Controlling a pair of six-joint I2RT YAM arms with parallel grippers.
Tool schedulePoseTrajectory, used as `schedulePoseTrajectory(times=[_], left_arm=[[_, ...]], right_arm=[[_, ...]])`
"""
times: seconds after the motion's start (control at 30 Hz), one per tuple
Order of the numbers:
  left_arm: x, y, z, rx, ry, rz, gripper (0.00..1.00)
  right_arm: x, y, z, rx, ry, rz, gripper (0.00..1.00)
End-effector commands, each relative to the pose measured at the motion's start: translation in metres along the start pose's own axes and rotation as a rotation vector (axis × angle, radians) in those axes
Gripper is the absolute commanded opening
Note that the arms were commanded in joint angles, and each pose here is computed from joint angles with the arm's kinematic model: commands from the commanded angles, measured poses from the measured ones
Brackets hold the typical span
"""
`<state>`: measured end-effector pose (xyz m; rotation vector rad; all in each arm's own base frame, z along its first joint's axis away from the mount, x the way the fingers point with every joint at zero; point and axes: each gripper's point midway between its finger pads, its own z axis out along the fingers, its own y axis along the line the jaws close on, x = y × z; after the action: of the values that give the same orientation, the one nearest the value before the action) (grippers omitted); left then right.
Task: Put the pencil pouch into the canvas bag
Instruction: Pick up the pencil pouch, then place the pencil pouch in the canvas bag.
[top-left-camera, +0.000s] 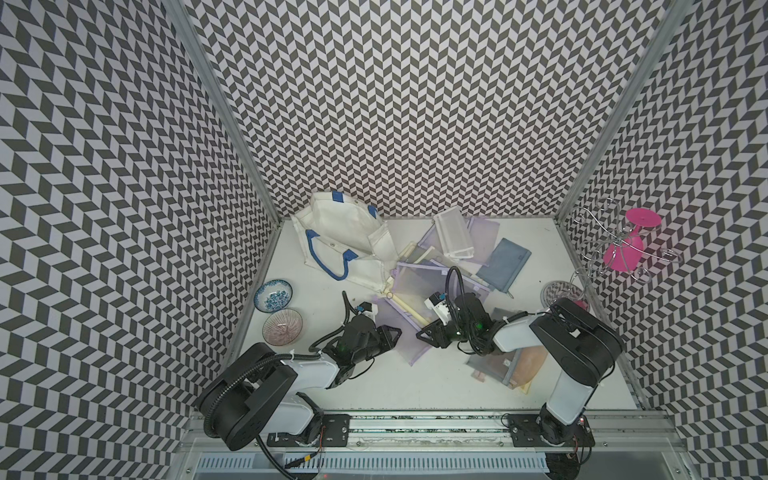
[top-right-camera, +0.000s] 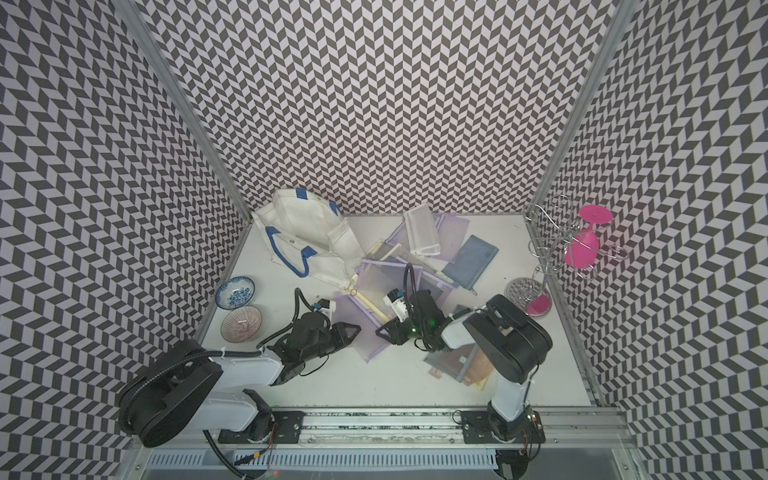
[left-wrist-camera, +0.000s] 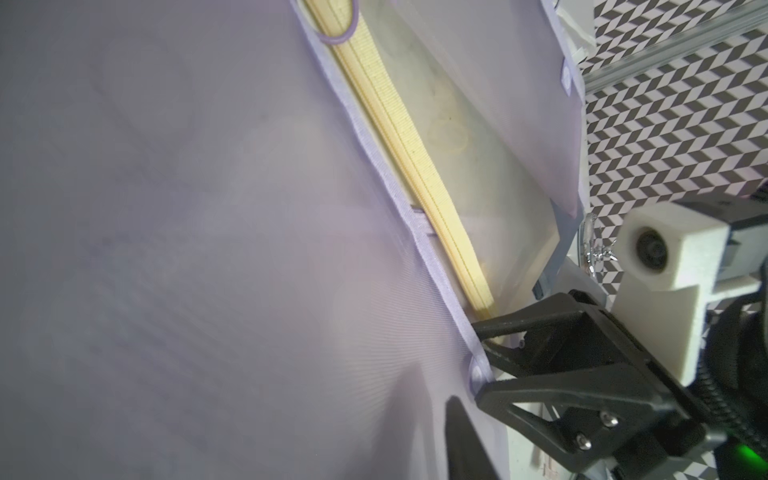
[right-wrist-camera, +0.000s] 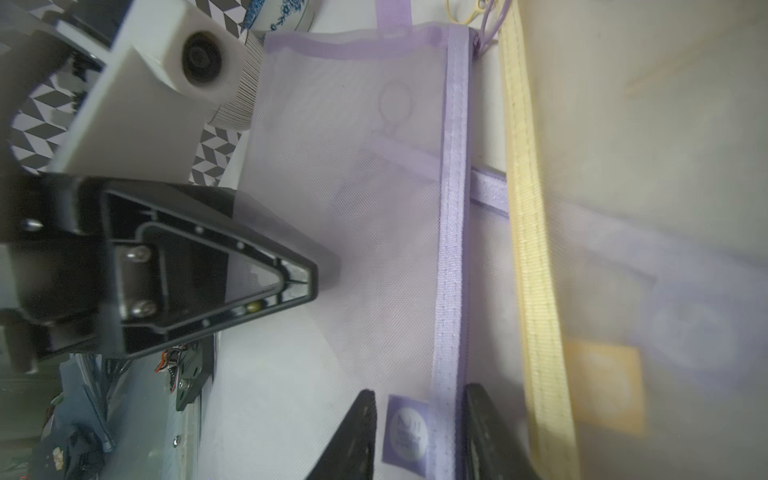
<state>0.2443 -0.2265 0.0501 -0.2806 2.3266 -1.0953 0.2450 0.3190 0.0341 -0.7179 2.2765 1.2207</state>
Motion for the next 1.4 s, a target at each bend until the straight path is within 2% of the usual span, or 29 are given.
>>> schedulePoseTrajectory(times=[0.0, 0.03, 0.13, 0.27, 0.4, 0.5, 0.6, 0.73, 0.9, 1.0, 1.1, 1.27, 1.37], left_arm=[[-0.008, -0.001, -0.005, -0.006, -0.04, 0.022, 0.04], [-0.007, 0.001, -0.007, -0.018, -0.034, 0.023, 0.0], [-0.003, -0.001, -0.015, -0.031, -0.009, 0.043, 0.0], [0.007, -0.013, -0.035, -0.037, 0.021, 0.107, 0.0], [0.007, -0.03, -0.063, -0.05, -0.004, 0.166, 0.0], [0.003, -0.048, -0.086, 0.003, -0.044, 0.19, 0.0], [-0.001, -0.073, -0.103, 0.098, -0.061, 0.221, 0.0], [-0.016, -0.112, -0.12, 0.158, -0.082, 0.305, 0.0], [-0.069, -0.167, -0.136, 0.158, -0.193, 0.349, 0.0], [-0.117, -0.179, -0.132, 0.132, -0.194, 0.321, 0.0], [-0.17, -0.187, -0.137, 0.13, -0.273, 0.314, 0.0], [-0.27, -0.161, -0.157, 0.057, -0.434, 0.263, 0.0], [-0.312, -0.132, -0.16, -0.006, -0.485, 0.224, 0.0]], right_arm=[[-0.019, 0.016, 0.001, -0.039, -0.052, -0.054, 0.36], [-0.02, 0.018, -0.001, -0.032, -0.054, -0.063, 0.37], [-0.025, 0.02, -0.011, 0.006, -0.068, -0.082, 0.38], [-0.052, 0.029, -0.034, 0.083, -0.146, -0.131, 0.51], [-0.105, 0.04, -0.064, 0.199, -0.272, -0.211, 0.65], [-0.144, 0.039, -0.085, 0.307, -0.371, -0.237, 0.75], [-0.173, 0.031, -0.101, 0.364, -0.421, -0.253, 0.84], [-0.182, 0.0, -0.113, 0.483, -0.42, -0.262, 0.92], [-0.169, -0.029, -0.131, 0.538, -0.453, -0.205, 0.94], [-0.165, -0.025, -0.128, 0.507, -0.447, -0.225, 0.94], [-0.163, -0.024, -0.124, 0.489, -0.429, -0.229, 0.94], [-0.16, -0.021, -0.118, 0.453, -0.415, -0.232, 0.93], [-0.158, -0.021, -0.113, 0.433, -0.406, -0.23, 0.93]])
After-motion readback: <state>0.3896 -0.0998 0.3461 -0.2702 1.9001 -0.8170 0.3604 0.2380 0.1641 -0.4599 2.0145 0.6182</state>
